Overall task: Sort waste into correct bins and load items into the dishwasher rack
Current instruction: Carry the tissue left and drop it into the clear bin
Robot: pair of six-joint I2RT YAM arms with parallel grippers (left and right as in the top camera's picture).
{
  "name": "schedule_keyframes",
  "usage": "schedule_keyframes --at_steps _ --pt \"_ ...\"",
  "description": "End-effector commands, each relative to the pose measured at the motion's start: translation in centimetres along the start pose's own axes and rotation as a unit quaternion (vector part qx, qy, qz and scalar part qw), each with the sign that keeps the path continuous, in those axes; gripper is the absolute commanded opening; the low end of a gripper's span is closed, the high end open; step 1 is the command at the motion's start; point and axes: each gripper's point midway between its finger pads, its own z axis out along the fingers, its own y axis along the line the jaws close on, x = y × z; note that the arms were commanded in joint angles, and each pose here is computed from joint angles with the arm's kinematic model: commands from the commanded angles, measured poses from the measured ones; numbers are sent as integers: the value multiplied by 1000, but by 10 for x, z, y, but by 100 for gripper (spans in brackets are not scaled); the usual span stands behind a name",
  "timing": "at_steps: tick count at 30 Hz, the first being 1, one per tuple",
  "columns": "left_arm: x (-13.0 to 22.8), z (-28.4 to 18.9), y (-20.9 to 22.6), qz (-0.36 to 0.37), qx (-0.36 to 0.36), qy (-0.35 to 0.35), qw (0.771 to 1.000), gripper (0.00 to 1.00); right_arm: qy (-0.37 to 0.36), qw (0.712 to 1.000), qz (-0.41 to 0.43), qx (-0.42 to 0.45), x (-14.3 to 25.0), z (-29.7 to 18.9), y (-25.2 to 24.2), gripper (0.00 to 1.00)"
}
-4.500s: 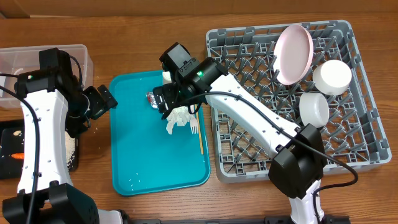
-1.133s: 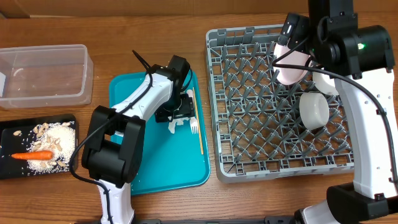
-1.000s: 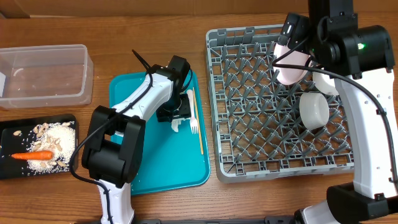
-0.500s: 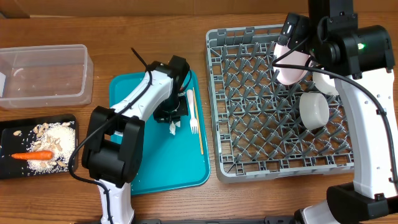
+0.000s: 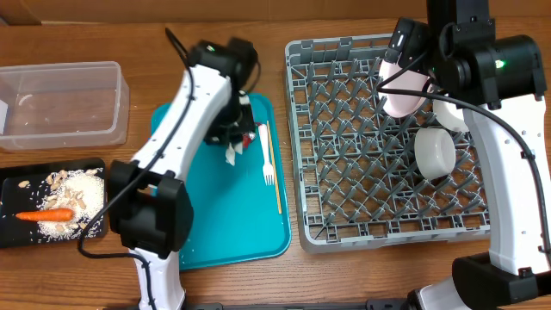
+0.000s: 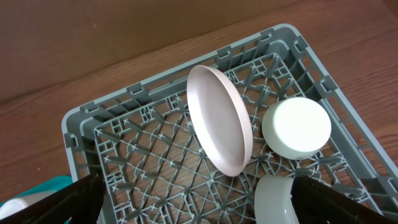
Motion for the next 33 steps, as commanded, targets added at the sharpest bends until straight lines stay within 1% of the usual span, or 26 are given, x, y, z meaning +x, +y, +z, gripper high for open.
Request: schedule_keyframes --at_steps 1,3,5,9,13,15,17,22,23,26,27,28,29,33 --pt "-27 -33 23 -27 33 -37 998 4 -5 1000 5 -2 -3 -2 0 100" --pt "-38 -48 36 -43 55 -49 996 4 -5 1000 5 -2 -3 -2 0 100" --pt "-52 -61 58 -76 67 -68 993 4 -5 1000 5 -2 -3 -2 0 100" --pt "-83 -72 124 -178 64 -109 976 5 -5 1000 5 -2 -3 -2 0 100" --pt "-107 -70 186 -249 70 -142 956 4 -5 1000 5 -2 -3 -2 0 100" --pt "-118 -69 217 -268 69 -164 947 5 -5 1000 5 -2 -3 -2 0 100" --pt "-127 -68 242 -271 64 -184 943 8 -5 1000 5 -2 -3 -2 0 100" --pt "-137 -66 301 -294 37 -225 928 13 -5 1000 5 -2 -3 -2 0 100" --pt "-138 -66 311 -301 31 -231 925 16 -5 1000 5 -2 -3 -2 0 100" --pt "-142 -65 335 -314 12 -249 916 32 -5 1000 5 -2 -3 -2 0 100" --pt "-144 -65 341 -319 10 -257 912 53 -5 1000 5 -2 -3 -2 0 100" --pt "-146 -65 346 -322 11 -263 909 82 -5 1000 5 -2 -3 -2 0 100" --pt "-147 -66 350 -325 10 -269 907 100 -5 1000 5 -2 -3 -2 0 100" --pt "-152 -69 358 -330 9 -283 901 100 -5 1000 5 -2 -3 -2 0 100"
